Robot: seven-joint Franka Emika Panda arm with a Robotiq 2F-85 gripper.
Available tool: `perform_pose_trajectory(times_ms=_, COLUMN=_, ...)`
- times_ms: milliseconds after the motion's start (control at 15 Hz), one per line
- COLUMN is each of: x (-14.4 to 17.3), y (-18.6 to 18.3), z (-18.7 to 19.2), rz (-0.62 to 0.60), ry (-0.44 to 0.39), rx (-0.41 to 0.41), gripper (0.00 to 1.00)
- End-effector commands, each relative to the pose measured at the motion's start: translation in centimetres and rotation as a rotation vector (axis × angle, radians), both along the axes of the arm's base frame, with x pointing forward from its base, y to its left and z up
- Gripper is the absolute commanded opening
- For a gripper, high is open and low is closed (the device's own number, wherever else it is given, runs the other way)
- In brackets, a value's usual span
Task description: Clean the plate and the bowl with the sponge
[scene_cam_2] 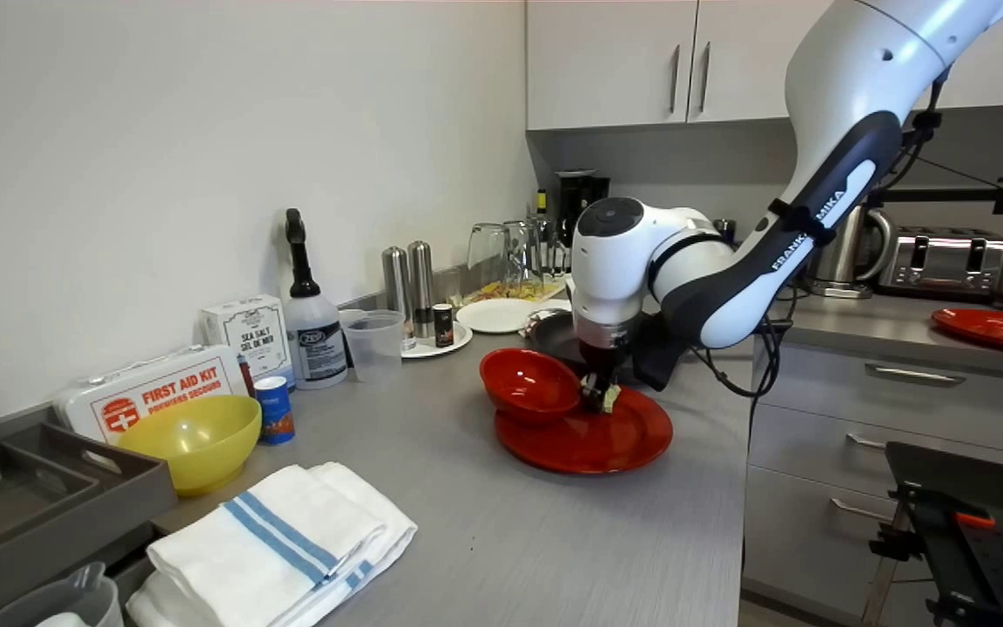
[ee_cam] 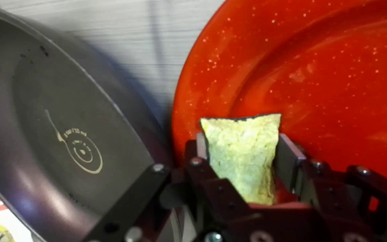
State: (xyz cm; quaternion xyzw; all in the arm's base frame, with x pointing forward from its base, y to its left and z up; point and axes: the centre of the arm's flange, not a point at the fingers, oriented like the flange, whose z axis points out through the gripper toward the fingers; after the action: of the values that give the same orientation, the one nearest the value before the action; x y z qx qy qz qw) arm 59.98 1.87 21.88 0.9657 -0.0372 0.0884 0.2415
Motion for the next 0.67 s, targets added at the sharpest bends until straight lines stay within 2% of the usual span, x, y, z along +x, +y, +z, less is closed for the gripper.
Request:
perform_pose_trajectory(times_ms=0, x=-0.80, y=-0.12, z=-1.06, rz=0.000, ry=-0.042, rx=-0.058, gripper=0.25)
perform_pose_trajectory(times_ms=333, x=-0.83, y=0.11, z=-1.07, rz=-0.001, ry=-0.066, rx=-0.083, gripper=0.25)
perform_pose_trajectory(times_ms=600, x=-1.15, y=0.27, z=-1.22, rz=-0.019, ry=-0.013, rx=-0.050, gripper=0.25)
